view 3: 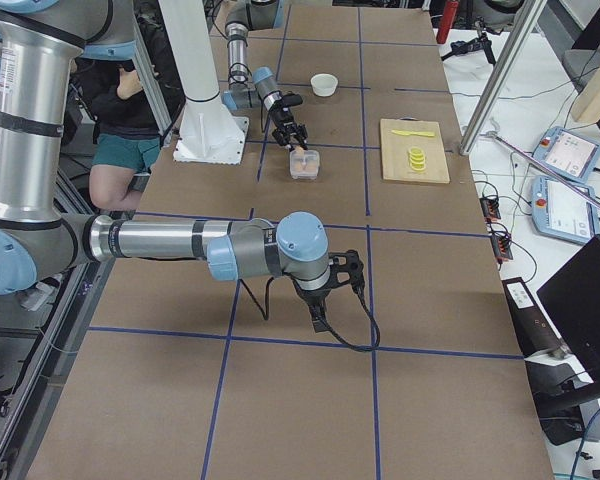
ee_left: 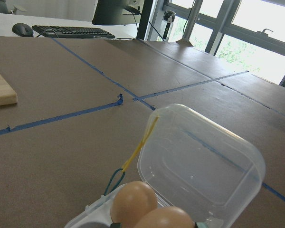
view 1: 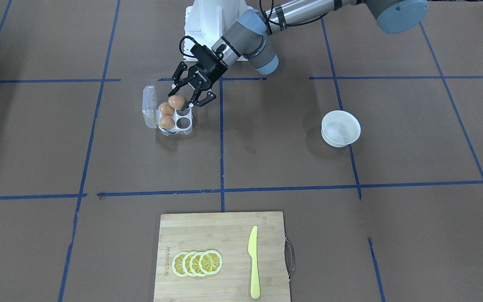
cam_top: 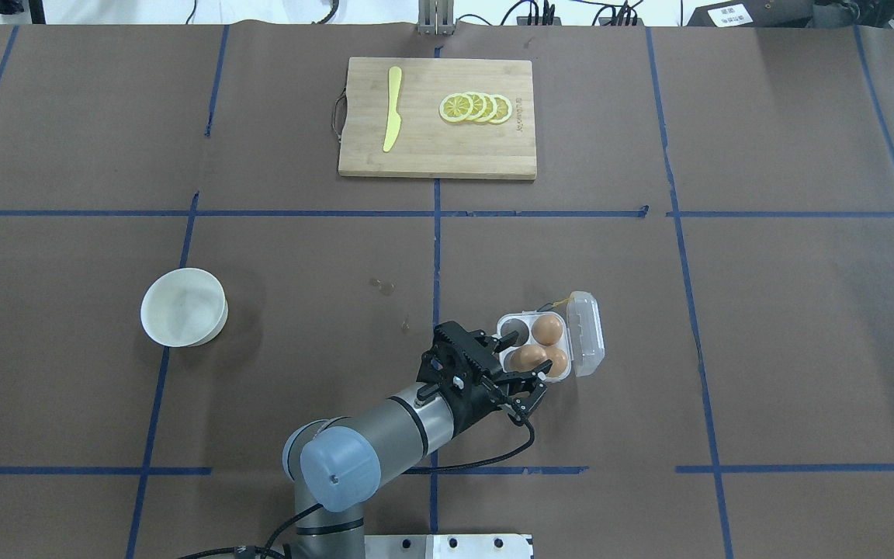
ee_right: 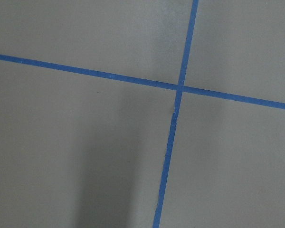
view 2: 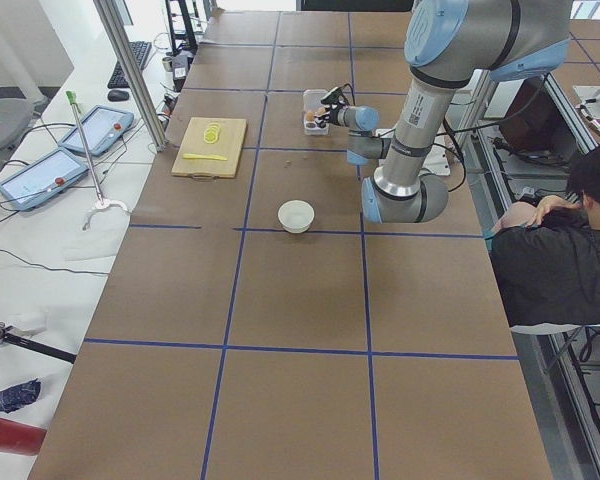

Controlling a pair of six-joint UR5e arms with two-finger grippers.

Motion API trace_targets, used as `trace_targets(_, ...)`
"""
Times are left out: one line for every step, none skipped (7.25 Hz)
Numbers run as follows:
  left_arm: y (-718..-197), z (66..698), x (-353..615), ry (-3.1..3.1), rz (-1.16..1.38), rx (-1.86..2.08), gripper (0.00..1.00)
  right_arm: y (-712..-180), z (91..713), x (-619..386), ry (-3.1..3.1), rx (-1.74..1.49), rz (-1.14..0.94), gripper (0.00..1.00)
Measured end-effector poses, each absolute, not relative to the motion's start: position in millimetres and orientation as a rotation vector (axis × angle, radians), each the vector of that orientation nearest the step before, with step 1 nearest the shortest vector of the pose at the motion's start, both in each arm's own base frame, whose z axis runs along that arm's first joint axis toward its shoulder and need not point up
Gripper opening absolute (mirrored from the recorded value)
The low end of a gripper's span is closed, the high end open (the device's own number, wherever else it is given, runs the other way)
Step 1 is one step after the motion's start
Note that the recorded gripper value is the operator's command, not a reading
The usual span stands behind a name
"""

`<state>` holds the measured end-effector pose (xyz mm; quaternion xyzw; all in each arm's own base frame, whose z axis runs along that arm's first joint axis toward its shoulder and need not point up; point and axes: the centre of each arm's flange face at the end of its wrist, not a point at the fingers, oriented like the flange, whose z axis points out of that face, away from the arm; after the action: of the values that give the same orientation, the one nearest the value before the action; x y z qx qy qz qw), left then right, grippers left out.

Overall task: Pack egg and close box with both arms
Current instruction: 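Lower the egg into the empty slot and open the left gripper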

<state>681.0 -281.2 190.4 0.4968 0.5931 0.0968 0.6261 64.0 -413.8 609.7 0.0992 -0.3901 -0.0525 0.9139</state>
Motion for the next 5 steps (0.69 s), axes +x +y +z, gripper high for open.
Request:
trace_targets(-281.1, 190.1, 680.9, 1.361, 0.223, 1.14, 0.73, -414.1, 609.5, 64.0, -0.803, 0.205, -0.108, 1.0)
trace_targets(-281.0, 189.8, 680.8, 1.362, 0.224, 1.14, 0.73, -414.1, 609.4, 63.9, -0.803, 0.205, -0.108, 1.0)
trace_targets(-280.9, 189.0, 680.3, 1.365, 0.224, 1.139, 0.74, -414.1, 609.4, 64.0, -0.803, 0.205, -0.108, 1.0)
trace_targets(-282.3, 186.7, 678.4, 1.374, 0.23, 1.138, 0.81, -414.1, 609.4, 64.0, -0.803, 0.205, -0.108, 1.0)
trace_targets(-287.7, 180.9, 672.5, 1.394, 0.241, 1.135, 0.93, -414.1, 609.4, 64.0, -0.803, 0.205, -0.108, 1.0)
